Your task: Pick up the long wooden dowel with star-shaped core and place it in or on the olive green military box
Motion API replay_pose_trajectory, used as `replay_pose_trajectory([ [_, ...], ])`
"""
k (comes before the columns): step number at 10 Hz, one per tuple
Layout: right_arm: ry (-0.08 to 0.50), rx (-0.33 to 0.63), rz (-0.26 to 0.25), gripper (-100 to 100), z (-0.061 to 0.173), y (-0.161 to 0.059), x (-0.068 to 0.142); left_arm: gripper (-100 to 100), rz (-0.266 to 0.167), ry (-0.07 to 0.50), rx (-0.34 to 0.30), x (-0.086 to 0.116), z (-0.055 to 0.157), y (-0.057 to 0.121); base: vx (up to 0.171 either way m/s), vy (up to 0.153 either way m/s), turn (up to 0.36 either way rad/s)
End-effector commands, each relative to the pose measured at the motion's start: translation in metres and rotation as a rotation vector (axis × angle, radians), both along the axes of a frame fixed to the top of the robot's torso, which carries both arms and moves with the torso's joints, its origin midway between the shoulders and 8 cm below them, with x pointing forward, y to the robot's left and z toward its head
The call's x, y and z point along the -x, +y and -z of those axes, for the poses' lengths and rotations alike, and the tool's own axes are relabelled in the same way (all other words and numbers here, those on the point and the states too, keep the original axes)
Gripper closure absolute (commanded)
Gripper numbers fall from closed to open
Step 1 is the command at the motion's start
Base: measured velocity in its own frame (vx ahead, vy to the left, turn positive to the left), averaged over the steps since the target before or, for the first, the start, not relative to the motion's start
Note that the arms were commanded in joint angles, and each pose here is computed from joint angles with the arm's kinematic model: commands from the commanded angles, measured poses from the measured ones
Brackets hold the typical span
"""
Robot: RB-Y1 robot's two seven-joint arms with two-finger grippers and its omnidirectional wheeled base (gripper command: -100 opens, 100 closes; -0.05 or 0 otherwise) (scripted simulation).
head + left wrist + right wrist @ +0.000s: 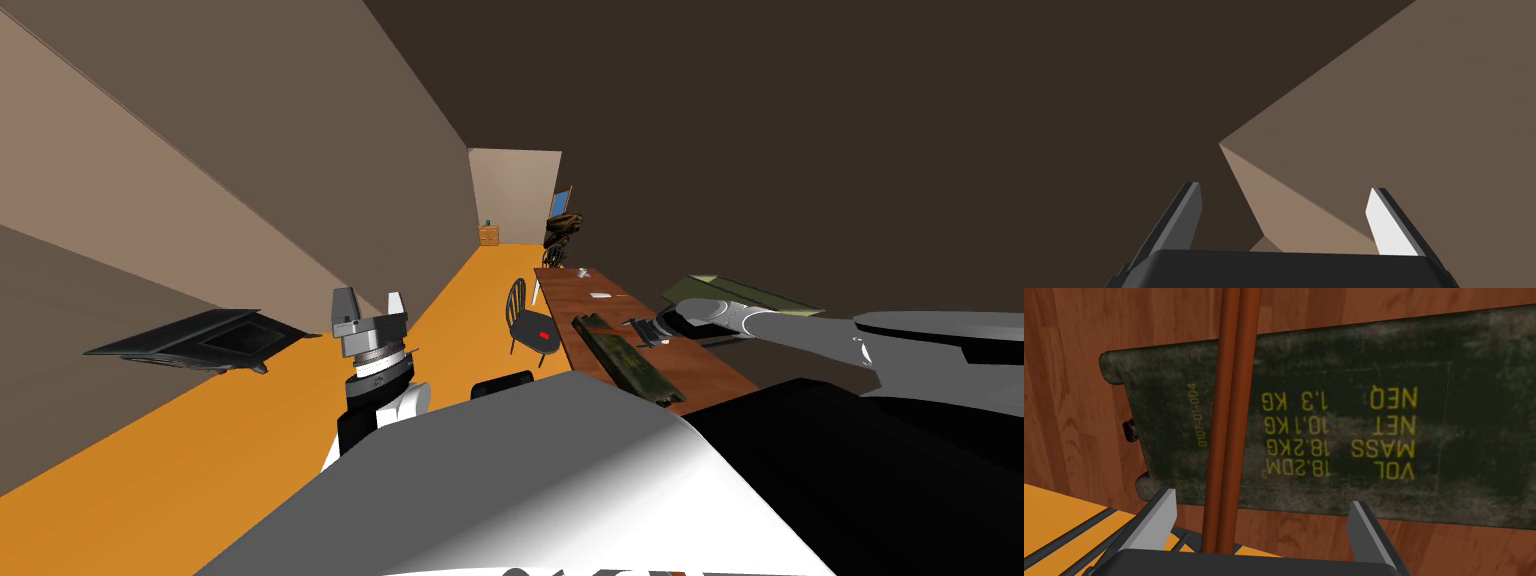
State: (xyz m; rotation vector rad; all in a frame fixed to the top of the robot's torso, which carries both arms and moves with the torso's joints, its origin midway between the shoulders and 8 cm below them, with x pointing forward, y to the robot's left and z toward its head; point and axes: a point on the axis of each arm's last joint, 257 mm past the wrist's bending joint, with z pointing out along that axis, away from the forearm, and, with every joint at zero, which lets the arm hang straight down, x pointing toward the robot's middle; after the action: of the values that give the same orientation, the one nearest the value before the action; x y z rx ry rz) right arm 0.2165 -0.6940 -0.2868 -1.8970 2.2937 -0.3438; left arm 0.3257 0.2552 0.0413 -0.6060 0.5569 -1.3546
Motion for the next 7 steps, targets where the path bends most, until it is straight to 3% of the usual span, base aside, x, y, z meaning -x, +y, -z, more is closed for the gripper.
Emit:
replay_pose_trajectory([
  [1, 0.000, 0.000, 0.000, -100, 0.0000, 0.0000, 0.0000, 0, 0.000, 0.000, 0.000, 0.0000, 0.0000, 0.0000, 0.000, 0.000, 0.000],
  [2, 0.000, -0.001, 0.000, 0, -0.0006, 0.0004, -0.0002, 0, 0.000, 0.000, 0.000, 0.0000, 0.0000, 0.0000, 0.000, 0.000, 0.000],
  [7, 0.000, -0.001, 0.000, 0, -0.0005, 0.0004, -0.0002, 0, 0.000, 0.000, 0.000, 0.0000, 0.0000, 0.0000, 0.000, 0.000, 0.000],
])
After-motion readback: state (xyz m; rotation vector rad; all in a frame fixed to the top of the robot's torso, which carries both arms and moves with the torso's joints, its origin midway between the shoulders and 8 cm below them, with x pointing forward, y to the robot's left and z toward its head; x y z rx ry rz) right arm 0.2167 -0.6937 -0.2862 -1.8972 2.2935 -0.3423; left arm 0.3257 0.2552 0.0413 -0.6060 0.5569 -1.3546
